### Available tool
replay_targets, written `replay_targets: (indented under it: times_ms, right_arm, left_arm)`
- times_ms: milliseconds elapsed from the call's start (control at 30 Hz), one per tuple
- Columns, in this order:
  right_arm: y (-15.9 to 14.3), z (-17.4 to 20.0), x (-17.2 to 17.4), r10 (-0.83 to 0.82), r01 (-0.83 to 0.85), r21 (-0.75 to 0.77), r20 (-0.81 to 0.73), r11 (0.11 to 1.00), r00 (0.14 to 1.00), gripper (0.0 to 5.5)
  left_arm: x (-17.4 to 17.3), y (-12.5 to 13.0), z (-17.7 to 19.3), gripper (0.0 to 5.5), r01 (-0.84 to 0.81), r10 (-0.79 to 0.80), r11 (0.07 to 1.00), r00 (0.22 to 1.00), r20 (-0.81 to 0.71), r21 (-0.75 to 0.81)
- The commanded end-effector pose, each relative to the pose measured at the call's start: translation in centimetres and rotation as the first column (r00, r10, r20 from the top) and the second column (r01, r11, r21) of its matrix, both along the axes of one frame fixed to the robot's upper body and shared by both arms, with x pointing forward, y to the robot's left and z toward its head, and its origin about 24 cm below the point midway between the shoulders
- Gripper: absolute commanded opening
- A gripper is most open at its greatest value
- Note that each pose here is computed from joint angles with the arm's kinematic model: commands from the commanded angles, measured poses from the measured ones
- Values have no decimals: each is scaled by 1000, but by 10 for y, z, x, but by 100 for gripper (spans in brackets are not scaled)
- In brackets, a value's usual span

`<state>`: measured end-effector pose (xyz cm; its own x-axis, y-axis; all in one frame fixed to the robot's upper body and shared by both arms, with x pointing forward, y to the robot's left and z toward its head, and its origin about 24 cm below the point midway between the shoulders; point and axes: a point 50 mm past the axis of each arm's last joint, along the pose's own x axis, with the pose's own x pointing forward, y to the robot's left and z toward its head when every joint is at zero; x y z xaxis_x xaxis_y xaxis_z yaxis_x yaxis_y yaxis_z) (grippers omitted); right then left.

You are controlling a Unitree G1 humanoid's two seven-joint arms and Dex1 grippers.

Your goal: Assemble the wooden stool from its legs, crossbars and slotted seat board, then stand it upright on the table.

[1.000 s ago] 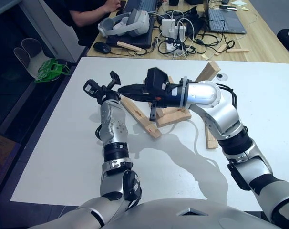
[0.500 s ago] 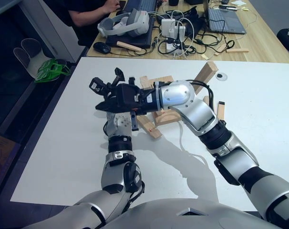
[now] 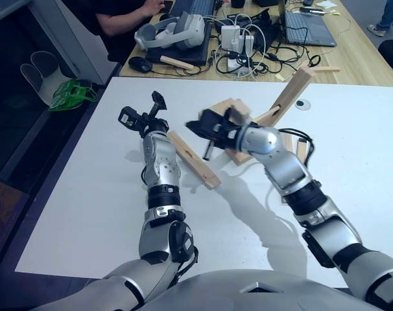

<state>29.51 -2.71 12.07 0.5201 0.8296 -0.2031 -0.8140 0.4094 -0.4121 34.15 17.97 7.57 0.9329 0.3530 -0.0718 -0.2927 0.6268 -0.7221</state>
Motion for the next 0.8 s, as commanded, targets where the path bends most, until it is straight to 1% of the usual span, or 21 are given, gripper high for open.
replay_targets:
  times_ms: [33,100,167,333,400,500,567,667,700,733,800]
  right_arm:
    - [-31,-2,3,-196,197,-12,14,980,980,3]
    - [-48,7,8,-320,319,31,64,947,945,3]
    - [-66,14,15,-459,451,99,94,887,883,3]
    - [-99,24,24,-668,637,206,165,743,726,3]
    - [-110,26,26,-744,705,239,172,668,646,3]
    - [-129,26,30,-849,803,277,151,528,506,3]
    - [-142,29,33,-896,841,309,140,444,421,3]
    - [-182,46,52,-959,892,353,124,283,256,3]
    - [-192,51,59,-967,901,352,102,253,231,3]
    - [-198,54,68,-972,908,347,65,233,225,3]
    - [-197,50,86,-954,927,286,-98,244,282,3]
  left_arm:
    - [-3,4,0,511,-1,1,1000,1000,-14,4]
    - [-3,3,0,511,8,-8,1000,1000,-16,3]
    - [-3,3,0,511,12,-12,1000,1000,-16,-2]
    - [-5,3,0,511,14,-14,1000,1000,-14,-4]
    - [-5,4,0,511,16,-16,1000,1000,-15,-3]
    - [-6,4,0,511,20,-20,1000,1000,-16,-3]
    - [-5,4,1,511,24,-24,1000,1000,-17,-3]
    - [-5,4,1,511,33,-33,999,999,-18,1]
    - [-5,4,1,511,35,-35,999,999,-18,3]
    - [-4,4,1,511,38,-37,999,999,-19,5]
    - [-4,3,2,511,42,-42,999,999,-20,9]
